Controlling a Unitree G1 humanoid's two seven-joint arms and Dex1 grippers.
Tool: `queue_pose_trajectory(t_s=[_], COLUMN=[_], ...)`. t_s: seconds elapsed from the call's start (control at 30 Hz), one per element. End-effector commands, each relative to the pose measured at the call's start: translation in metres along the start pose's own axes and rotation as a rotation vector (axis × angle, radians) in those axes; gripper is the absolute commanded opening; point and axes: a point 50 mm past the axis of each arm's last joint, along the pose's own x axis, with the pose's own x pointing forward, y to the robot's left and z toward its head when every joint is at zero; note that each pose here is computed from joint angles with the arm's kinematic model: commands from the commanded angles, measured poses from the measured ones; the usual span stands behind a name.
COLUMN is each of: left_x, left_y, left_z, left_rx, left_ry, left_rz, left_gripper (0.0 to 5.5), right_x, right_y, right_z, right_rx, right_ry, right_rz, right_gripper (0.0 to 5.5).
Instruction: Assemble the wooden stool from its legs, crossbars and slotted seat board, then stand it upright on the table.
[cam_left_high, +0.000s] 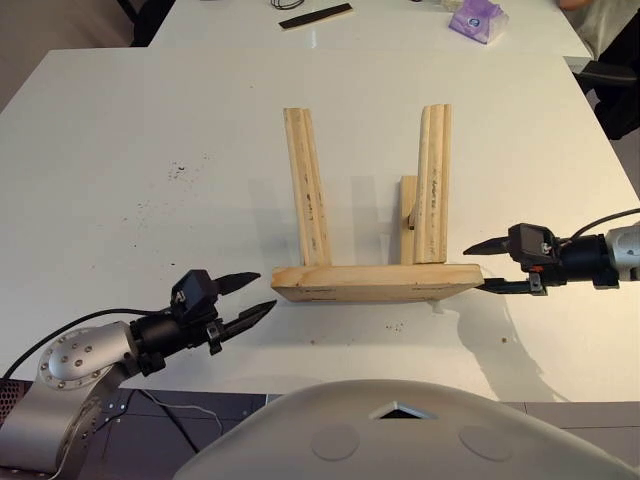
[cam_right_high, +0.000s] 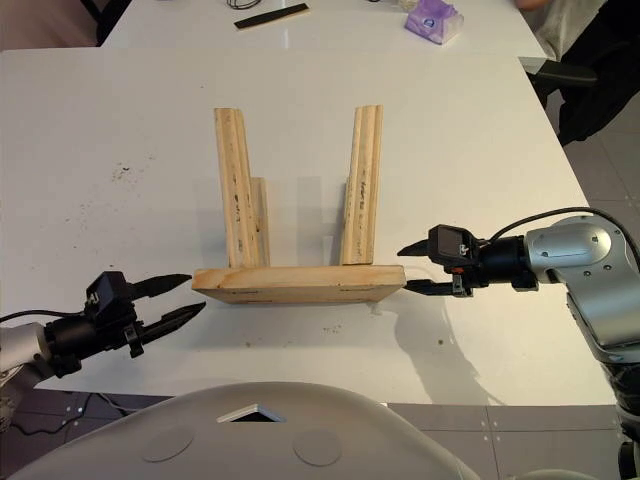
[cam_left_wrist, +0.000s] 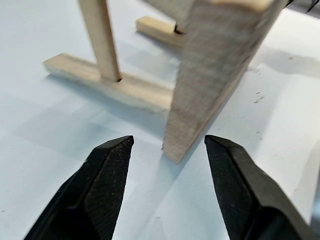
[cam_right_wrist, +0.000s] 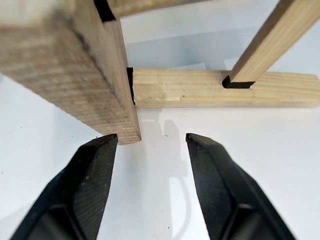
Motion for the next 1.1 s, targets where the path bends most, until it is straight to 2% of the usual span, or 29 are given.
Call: queue_pose_trajectory(t_s=[0.03, 0.27, 0.4, 0.63, 0.73, 0.87, 1.1], left_x=[-0.002, 0.034, 0.052, 0.029, 0.027, 0.037, 0.06], left_y=[0.005, -0.01, -0.004, 0.005, 0.002, 0.0, -0.002], left_z=[-0.015, -0.055, -0.063, -0.083, -0.089, -0.087, -0.066], left_rx=[0.031, 0.152, 0.191, 0.16, 0.146, 0.16, 0.209], left_ry=[0.036, 0.091, 0.073, 0.124, 0.12, 0.103, 0.028], left_rz=[0.023, -0.101, -0.092, -0.026, -0.011, -0.01, -0.039], left_gripper=[2.68, 2.68, 2.68, 2.68, 2.22, 1.51, 1.47], right_x=[0.004, 0.032, 0.051, 0.046, 0.045, 0.052, 0.066], right_y=[-0.001, 0.006, 0.004, -0.003, 0.003, 0.008, 0.015], right_z=[-0.006, -0.026, -0.033, -0.063, -0.064, -0.055, -0.037], right_rx=[0.012, 0.018, -0.007, 0.05, 0.063, 0.045, 0.021], right_ry=[-0.005, -0.043, -0.034, 0.052, 0.037, 0.004, -0.052], right_rz=[0.002, 0.14, 0.154, 0.021, 0.031, 0.049, 0.075], right_gripper=[2.53, 2.53, 2.53, 2.53, 2.1, 1.38, 0.29])
